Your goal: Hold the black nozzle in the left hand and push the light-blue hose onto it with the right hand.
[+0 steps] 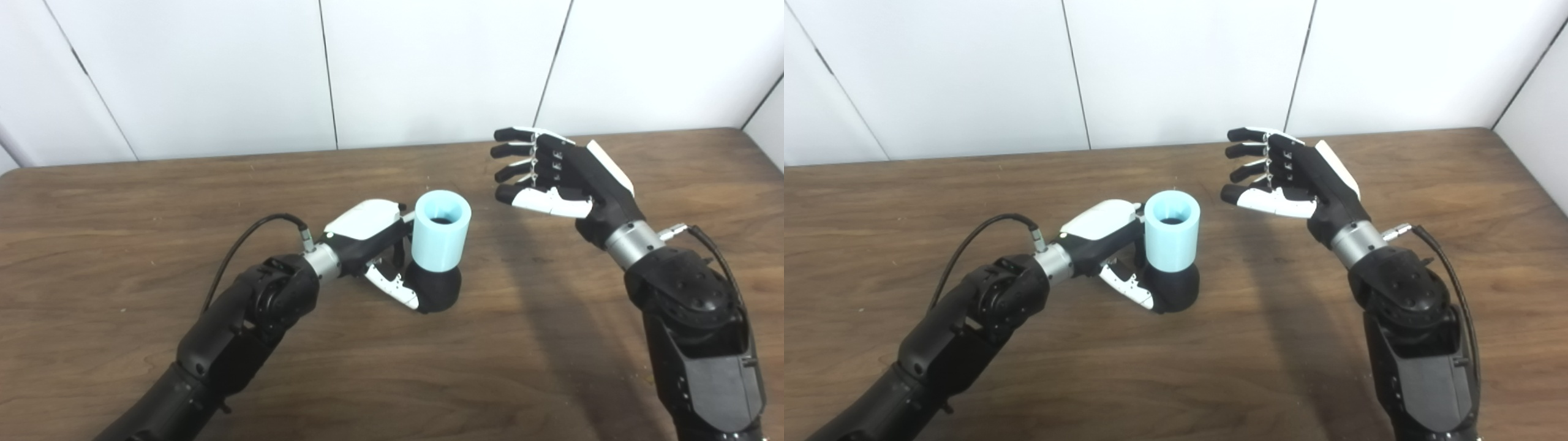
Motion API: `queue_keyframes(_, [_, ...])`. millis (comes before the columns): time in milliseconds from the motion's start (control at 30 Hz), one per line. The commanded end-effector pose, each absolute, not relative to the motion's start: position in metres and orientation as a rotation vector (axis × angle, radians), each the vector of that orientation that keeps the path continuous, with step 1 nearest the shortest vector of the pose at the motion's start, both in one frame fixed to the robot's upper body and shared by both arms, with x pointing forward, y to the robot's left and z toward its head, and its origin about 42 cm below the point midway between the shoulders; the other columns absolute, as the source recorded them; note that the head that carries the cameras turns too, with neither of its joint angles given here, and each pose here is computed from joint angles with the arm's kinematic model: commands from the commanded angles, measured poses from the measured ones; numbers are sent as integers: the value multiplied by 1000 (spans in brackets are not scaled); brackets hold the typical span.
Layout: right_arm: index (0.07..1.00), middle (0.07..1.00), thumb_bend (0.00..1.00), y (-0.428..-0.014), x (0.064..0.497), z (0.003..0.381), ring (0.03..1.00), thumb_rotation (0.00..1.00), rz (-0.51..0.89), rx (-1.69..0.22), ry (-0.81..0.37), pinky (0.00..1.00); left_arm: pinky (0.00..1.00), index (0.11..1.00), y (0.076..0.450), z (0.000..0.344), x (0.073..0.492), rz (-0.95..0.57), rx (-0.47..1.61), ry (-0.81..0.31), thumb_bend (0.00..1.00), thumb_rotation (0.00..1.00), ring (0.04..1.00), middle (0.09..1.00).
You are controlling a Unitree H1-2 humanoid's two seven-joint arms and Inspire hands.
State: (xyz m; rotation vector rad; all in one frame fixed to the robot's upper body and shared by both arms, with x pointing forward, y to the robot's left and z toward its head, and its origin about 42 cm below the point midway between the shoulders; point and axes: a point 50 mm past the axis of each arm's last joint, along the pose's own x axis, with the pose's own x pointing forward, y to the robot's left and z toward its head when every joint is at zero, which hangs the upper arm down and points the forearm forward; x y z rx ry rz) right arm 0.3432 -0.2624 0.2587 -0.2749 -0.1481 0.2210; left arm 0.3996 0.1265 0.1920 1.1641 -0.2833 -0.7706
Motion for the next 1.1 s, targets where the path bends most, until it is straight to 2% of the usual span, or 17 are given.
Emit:
queue_keyframes(0, [768,741,676,-265,347,277,624,302,211,-286,-206,486,1000,1000,168,177,404,-720,1246,-114,1000,400,1000,1000])
queue_keyframes(67, [768,742,671,-266,347,276,624,292,208,-283,-201,486,1000,1000,177,182,402,-695,1202,-112,1000,372,1000,1000])
queue_keyframes(200, [769,745,645,-269,346,272,626,237,202,-273,-191,488,1000,997,192,194,399,-642,1097,-123,1000,241,1000,1000])
queue_keyframes(267, [767,746,633,-269,346,271,628,216,201,-270,-188,489,1000,962,197,198,397,-623,1064,-129,982,163,992,970])
queue_keyframes(400, [767,748,605,-271,345,268,626,160,184,-240,-181,494,943,895,215,208,390,-522,857,-172,856,38,933,911])
queue_keyframes(467, [766,749,600,-272,344,265,634,150,167,-210,-176,504,927,890,222,209,381,-459,708,-192,801,15,926,906])
queue_keyframes(567, [766,750,600,-274,344,262,652,143,150,-178,-168,518,896,890,226,208,374,-400,569,-205,737,1,916,903])
queue_keyframes(633, [766,752,602,-275,344,259,666,145,140,-156,-163,520,827,885,228,207,371,-366,484,-209,716,0,893,890])
queue_keyframes(833, [764,745,625,-277,337,246,668,203,100,-97,-134,516,736,874,226,201,360,-273,217,-201,697,35,826,838])
queue_keyframes(1067, [763,737,626,-274,327,227,661,200,72,-48,-121,511,709,840,221,197,355,-233,18,-205,676,78,799,811])
